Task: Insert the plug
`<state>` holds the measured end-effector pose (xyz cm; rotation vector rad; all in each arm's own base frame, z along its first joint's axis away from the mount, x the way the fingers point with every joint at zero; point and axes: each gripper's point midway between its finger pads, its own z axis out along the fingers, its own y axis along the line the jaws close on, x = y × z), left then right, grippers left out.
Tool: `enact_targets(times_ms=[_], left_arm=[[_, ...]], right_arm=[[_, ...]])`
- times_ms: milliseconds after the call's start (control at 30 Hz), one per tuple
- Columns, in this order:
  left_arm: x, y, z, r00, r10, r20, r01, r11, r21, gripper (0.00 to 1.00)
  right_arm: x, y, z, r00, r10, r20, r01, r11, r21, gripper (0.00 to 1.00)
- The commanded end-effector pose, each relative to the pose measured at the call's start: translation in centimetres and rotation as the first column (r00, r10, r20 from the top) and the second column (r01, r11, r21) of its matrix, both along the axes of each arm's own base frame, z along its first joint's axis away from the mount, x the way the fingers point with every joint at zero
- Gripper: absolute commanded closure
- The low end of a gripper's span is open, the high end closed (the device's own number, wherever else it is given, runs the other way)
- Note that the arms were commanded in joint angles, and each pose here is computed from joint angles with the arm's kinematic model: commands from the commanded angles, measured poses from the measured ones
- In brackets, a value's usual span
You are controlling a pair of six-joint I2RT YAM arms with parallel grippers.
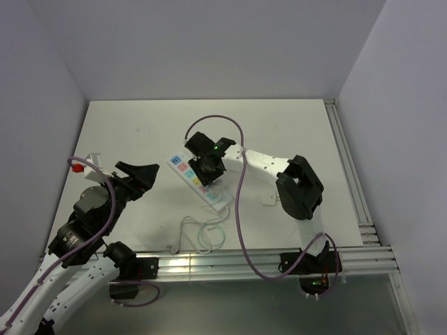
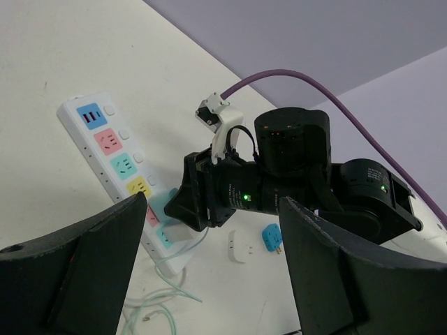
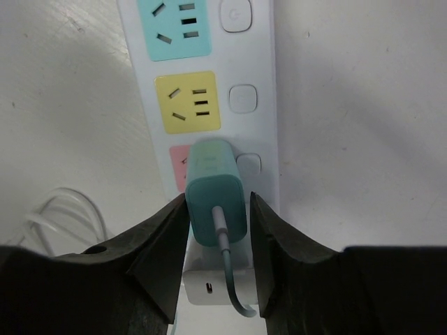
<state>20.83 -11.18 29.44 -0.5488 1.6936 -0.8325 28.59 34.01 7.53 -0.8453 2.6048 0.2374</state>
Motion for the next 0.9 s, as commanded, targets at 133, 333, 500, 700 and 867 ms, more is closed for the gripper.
enact_targets(times_ms=[133,333,500,700,867], left_arm=[[-0.1,0.3,1.1,0.999,0.005,0.038,-0.004,1.000,-0.011,0.17],[-0.1,0.2,1.2,0.999,0.002,0.040,-0.001,1.000,-0.010,0.17],[-0.1,0.2,1.2,0.999,0.002,0.041,-0.001,1.000,-0.011,0.17],[-0.2,0.3,1.5,0.999,0.002,0.046,-0.001,1.000,-0.015,0.17],[-0.3,0.5,1.7,0.999,0.008,0.050,-0.007,1.000,-0.016,0.17]], right_arm=[[0.7,1.4,1.7,0.999,-0.002,0.053,0.001,1.000,0.015,0.85],[0.9,0.8,0.3,0.998,-0.021,0.058,0.025,0.997,-0.078,1.00],[0.4,0.7,-1.4,0.997,-0.036,0.074,0.047,0.988,-0.147,1.00],[-0.1,-0.2,-4.9,0.997,-0.015,0.076,0.035,0.963,-0.268,1.00],[-1.2,0.4,-6.9,1.000,0.008,0.011,-0.005,0.967,-0.253,1.00]])
